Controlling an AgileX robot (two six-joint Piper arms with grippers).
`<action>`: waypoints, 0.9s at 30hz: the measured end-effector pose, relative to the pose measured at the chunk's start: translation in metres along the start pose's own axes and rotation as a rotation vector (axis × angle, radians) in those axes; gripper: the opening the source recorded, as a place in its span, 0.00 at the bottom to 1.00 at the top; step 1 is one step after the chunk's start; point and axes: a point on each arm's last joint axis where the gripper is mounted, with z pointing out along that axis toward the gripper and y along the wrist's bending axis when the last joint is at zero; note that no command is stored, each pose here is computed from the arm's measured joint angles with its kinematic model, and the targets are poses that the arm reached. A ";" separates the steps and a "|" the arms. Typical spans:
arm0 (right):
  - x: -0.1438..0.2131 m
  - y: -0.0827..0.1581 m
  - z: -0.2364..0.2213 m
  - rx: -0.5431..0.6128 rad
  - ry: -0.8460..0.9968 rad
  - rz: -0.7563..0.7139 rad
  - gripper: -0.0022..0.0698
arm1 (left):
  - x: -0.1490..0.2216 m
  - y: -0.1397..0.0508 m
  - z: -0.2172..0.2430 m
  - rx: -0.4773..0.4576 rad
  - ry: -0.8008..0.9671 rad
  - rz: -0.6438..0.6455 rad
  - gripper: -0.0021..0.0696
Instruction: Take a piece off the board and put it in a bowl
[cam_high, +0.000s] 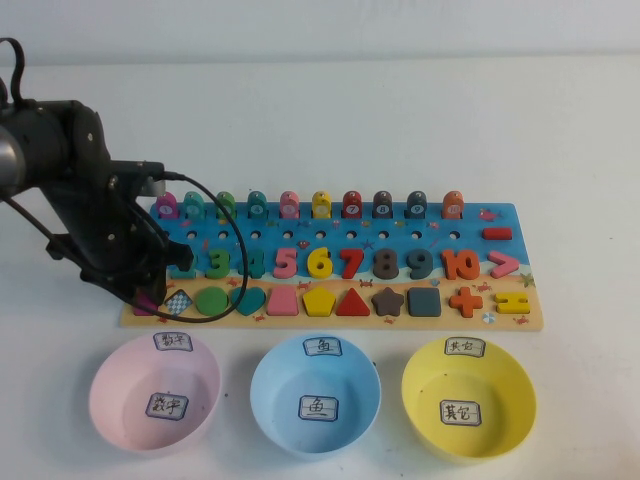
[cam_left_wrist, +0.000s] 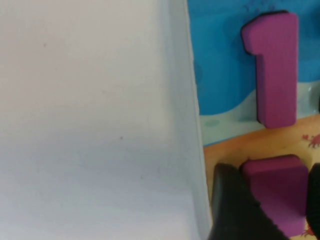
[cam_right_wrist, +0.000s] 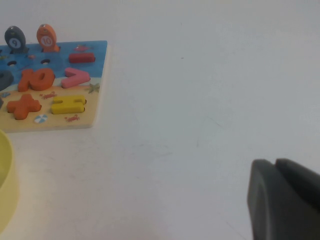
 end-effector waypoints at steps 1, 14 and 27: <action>0.000 0.000 0.000 0.000 0.000 0.000 0.01 | 0.000 0.000 0.000 -0.001 0.000 -0.001 0.39; 0.000 0.000 0.000 0.000 0.000 0.000 0.01 | 0.000 -0.004 0.000 -0.001 0.006 -0.013 0.29; 0.000 0.000 0.000 0.000 0.000 0.000 0.01 | -0.002 -0.009 -0.020 0.008 0.040 -0.016 0.29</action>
